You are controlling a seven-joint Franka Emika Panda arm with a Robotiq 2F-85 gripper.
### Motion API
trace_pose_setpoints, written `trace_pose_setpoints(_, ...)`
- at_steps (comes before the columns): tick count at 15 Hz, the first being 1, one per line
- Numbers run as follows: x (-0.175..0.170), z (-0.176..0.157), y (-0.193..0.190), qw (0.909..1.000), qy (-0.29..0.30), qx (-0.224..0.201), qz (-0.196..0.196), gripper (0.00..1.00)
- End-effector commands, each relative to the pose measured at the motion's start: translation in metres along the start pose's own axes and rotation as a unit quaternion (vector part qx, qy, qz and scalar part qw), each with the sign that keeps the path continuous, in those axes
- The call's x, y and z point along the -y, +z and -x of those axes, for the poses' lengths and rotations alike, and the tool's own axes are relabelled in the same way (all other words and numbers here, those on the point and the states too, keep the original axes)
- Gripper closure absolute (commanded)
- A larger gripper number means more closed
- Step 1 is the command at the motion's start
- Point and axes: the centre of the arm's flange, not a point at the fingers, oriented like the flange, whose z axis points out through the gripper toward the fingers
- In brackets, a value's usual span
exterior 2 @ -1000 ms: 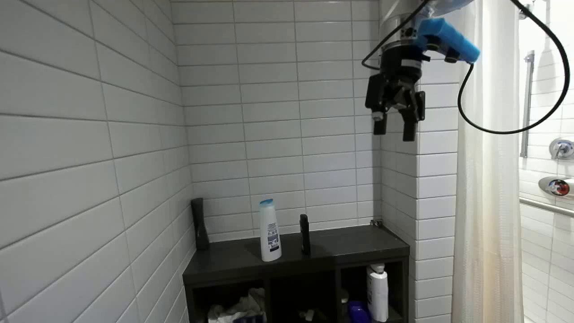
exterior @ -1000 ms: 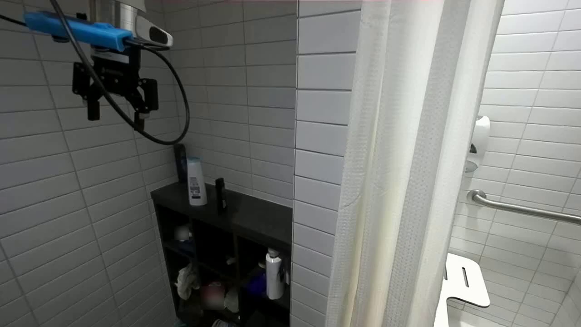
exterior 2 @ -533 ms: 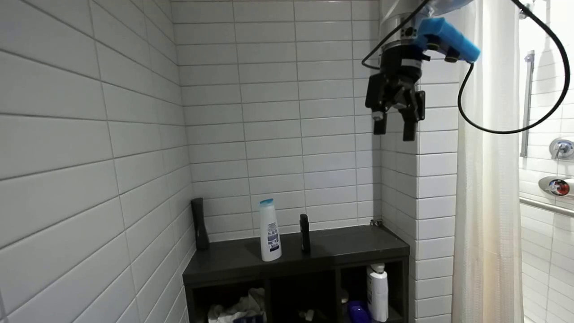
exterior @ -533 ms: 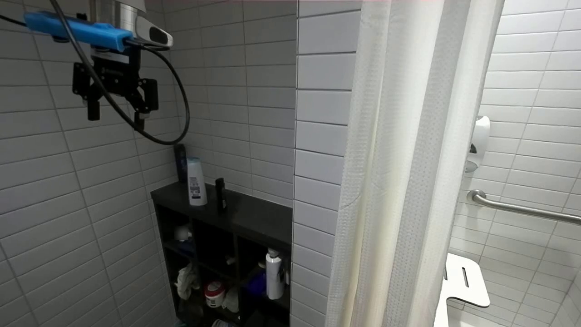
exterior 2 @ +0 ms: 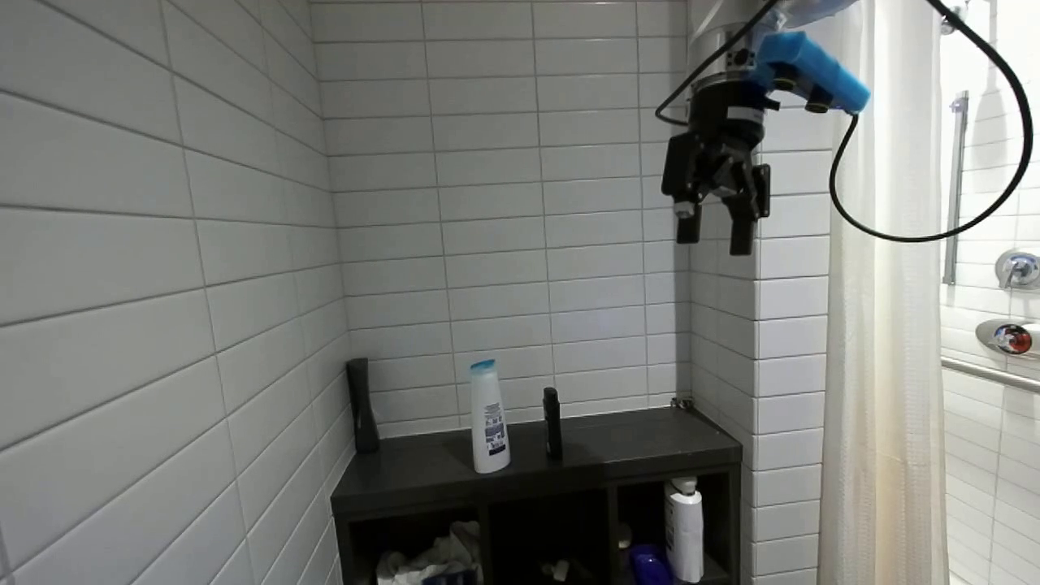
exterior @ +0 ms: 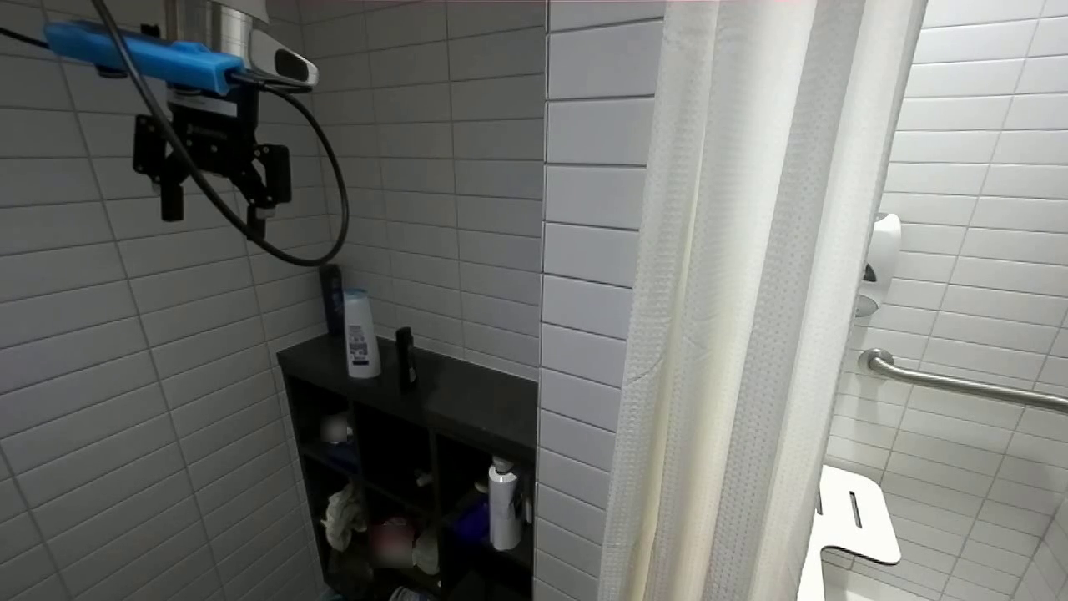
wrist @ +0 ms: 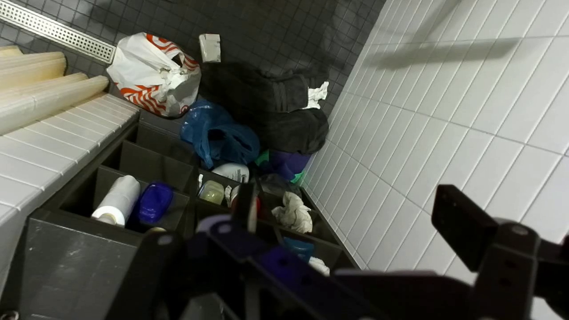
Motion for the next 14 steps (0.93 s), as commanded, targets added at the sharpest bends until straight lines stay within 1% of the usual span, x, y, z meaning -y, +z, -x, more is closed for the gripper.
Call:
trace_pose_setpoints(1, 0.000, 0.000, 0.000, 1.0000, 0.000, 0.000, 0.000, 0.00)
trace_pose_setpoints(6, -0.012, -0.011, -0.001, 0.9997, 0.013, -0.016, -0.008, 0.00)
trace_pose_setpoints(14, -0.070, -0.033, -0.016, 0.9964, 0.073, -0.039, -0.017, 0.00)
